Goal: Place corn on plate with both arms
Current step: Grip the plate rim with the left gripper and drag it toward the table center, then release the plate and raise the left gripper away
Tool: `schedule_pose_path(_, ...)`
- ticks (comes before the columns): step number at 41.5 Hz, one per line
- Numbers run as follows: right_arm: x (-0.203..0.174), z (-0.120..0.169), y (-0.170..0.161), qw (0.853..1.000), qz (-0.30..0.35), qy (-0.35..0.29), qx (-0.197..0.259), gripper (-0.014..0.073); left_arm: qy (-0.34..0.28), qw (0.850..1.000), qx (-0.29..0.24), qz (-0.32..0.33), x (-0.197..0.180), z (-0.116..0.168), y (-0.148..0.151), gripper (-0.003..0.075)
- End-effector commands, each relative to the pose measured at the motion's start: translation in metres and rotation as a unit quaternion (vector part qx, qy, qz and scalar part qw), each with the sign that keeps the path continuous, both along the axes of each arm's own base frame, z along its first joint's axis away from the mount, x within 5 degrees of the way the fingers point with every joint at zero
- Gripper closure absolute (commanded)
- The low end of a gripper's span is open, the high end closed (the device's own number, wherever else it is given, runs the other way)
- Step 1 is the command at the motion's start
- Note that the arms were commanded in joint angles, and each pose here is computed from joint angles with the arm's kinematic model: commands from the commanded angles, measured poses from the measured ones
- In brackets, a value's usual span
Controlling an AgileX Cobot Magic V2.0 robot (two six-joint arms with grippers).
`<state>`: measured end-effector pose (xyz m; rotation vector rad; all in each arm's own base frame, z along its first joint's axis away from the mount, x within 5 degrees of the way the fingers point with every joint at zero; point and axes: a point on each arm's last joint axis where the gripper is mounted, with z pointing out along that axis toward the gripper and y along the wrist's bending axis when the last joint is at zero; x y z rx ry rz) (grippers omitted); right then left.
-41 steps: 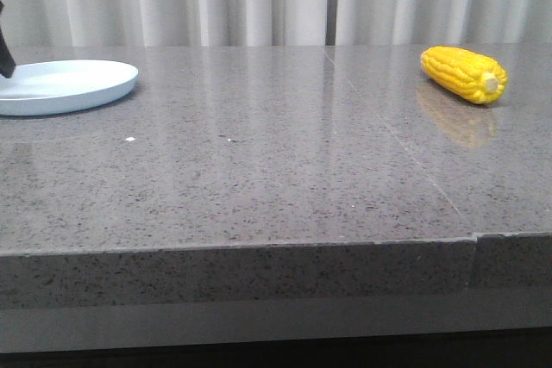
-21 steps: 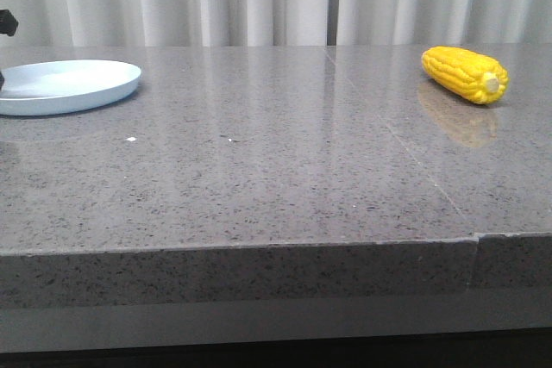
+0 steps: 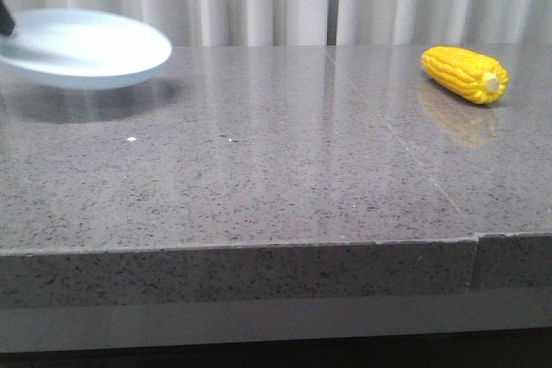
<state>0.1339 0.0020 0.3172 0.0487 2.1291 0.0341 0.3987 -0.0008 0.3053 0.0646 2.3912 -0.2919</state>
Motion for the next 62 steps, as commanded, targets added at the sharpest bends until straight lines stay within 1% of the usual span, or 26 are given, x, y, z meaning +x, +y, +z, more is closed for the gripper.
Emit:
schedule_pose_path(1, 0.004, 0.015, -0.001, 0.999, 0.001, -0.047, -0.007, -0.0009, -0.07, 0.997, -0.022, -0.017, -0.013, 0.044, -0.023, 0.074)
schedule_pose_path(6, 0.004, 0.015, -0.001, 0.999, 0.001, -0.047, -0.007, -0.0008, -0.073, 0.995, -0.042, -0.048, -0.016, 0.047, -0.051, 0.074)
schedule_pose_path(11, 0.004, 0.015, -0.001, 0.999, 0.001, -0.047, -0.007, -0.0008, -0.072, 0.993, -0.054, -0.078, -0.014, 0.041, -0.081, 0.074)
schedule_pose_path(21, 0.004, 0.015, -0.001, 0.999, 0.001, -0.047, -0.007, -0.0008, -0.091, 0.988, -0.074, -0.1, -0.006, 0.025, -0.126, 0.074)
schedule_pose_path(24, 0.004, 0.015, -0.001, 0.999, 0.001, -0.047, -0.007, -0.0008, -0.09, 0.986, -0.095, -0.099, -0.003, 0.017, -0.14, 0.0741)
schedule_pose_path(29, 0.004, 0.015, -0.001, 0.999, 0.001, -0.047, -0.007, -0.0008, -0.079, 0.986, -0.104, -0.105, 0.0, 0.003, -0.156, 0.074)
schedule_pose_path(33, 0.004, 0.015, -0.001, 0.999, 0.001, -0.047, -0.007, -0.0008, -0.065, 0.986, -0.091, -0.121, 0.0, -0.007, -0.166, 0.074)
schedule_pose_path(36, 0.004, 0.015, -0.001, 0.999, 0.001, -0.047, -0.007, -0.0008, -0.06, 0.987, -0.08, -0.129, 0.0, -0.012, -0.168, 0.074)
schedule_pose_path(44, 0.004, 0.015, -0.001, 0.999, 0.001, -0.047, -0.007, -0.0008, -0.031, 0.986, -0.077, -0.141, -0.002, -0.02, -0.17, 0.0735)
schedule_pose_path(47, 0.004, 0.015, -0.001, 0.999, 0.001, -0.047, -0.007, -0.0008, -0.023, 0.986, -0.077, -0.146, -0.003, -0.021, -0.17, 0.0682)
schedule_pose_path(50, 0.004, 0.015, -0.001, 0.999, 0.001, -0.047, -0.007, -0.0008, -0.018, 0.986, -0.077, -0.149, -0.004, -0.021, -0.17, 0.0555)
schedule_pose_path(54, 0.004, 0.015, -0.001, 0.999, 0.001, -0.047, -0.007, -0.0008, -0.014, 0.985, -0.077, -0.151, -0.005, -0.022, -0.171, 0.0356)
schedule_pose_path(56, 0.004, 0.015, -0.001, 0.999, 0.001, -0.047, -0.007, -0.0008, -0.014, 0.985, -0.077, -0.151, -0.005, -0.022, -0.171, 0.0278)
schedule_pose_path(59, 0.004, 0.015, -0.001, 0.999, 0.001, -0.047, -0.007, -0.0008, -0.016, 0.985, -0.078, -0.151, -0.005, -0.019, -0.169, 0.022)
schedule_pose_path(62, 0.004, 0.015, -0.001, 0.999, 0.001, -0.047, -0.007, -0.0008, -0.025, 0.985, -0.074, -0.154, -0.009, -0.011, -0.168, 0.0213)
